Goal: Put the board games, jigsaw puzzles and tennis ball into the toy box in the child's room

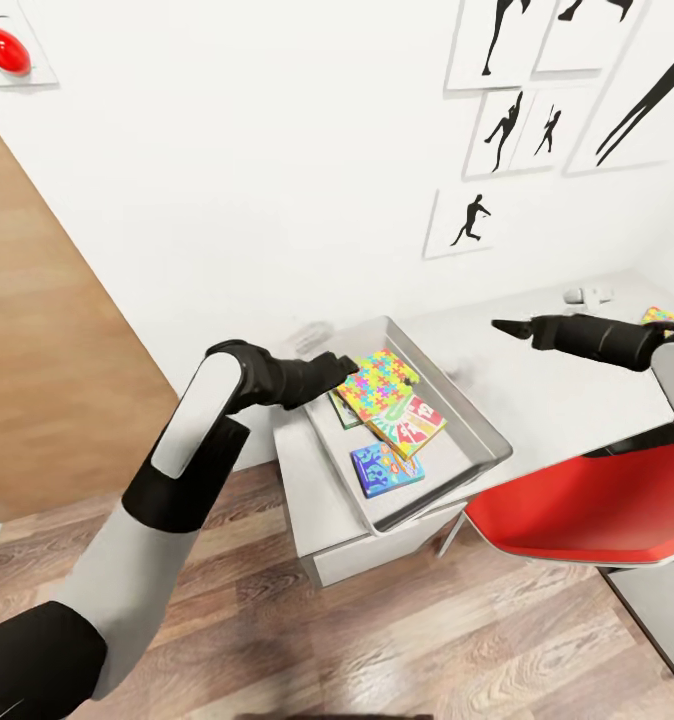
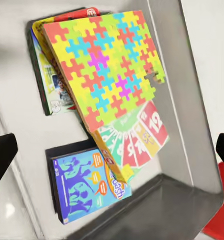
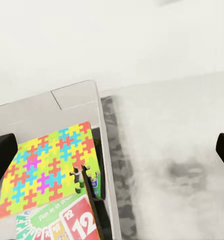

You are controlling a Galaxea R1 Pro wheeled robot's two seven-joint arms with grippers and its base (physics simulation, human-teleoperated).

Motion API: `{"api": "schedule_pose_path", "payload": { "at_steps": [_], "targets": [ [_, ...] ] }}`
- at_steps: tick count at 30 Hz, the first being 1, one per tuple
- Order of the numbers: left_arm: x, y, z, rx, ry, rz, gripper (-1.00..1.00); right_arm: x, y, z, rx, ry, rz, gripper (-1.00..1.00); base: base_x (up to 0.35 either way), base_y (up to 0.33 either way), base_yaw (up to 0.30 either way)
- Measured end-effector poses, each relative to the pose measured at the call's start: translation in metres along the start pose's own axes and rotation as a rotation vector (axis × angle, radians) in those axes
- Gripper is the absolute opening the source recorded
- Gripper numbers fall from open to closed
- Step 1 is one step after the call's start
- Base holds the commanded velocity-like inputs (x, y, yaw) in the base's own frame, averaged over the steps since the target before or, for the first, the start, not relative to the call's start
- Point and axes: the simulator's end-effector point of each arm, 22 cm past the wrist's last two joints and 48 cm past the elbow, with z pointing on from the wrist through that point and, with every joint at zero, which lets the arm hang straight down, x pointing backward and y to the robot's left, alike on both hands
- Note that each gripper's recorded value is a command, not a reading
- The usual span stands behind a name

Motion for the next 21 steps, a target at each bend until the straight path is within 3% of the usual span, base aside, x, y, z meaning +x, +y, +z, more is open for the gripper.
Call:
{"api": "schedule_pose_path", "payload": {
  "at_steps": [4, 8, 14, 19, 21],
  "targets": [
    [0.028, -0.026, 0.000, 0.041, 0.031, 0.037, 1.00, 0.000, -0.004, -0.020, 0.011, -0.033, 0.011, 1.00, 0.000, 0.000, 0.000],
    [0.056, -0.050, 0.001, 0.070, 0.054, 0.074, 1.00, 0.010, -0.009, -0.033, 0.026, -0.013, 0.031, 1.00, 0.000, 0.000, 0.000],
    [0.077, -0.071, 0.001, 0.089, 0.055, 0.097, 1.00, 0.012, -0.025, -0.049, 0.061, -0.002, 0.078, 1.00, 0.000, 0.000, 0.000],
    [0.087, -0.091, -0.003, 0.108, 0.037, 0.114, 1.00, 0.000, -0.052, -0.074, 0.126, -0.045, 0.142, 1.00, 0.000, 0.000, 0.000],
    [0.087, -0.091, -0.003, 0.108, 0.037, 0.114, 1.00, 0.000, -0.052, -0.074, 0.125, -0.046, 0.143, 1.00, 0.000, 0.000, 0.000]
  ]
}}
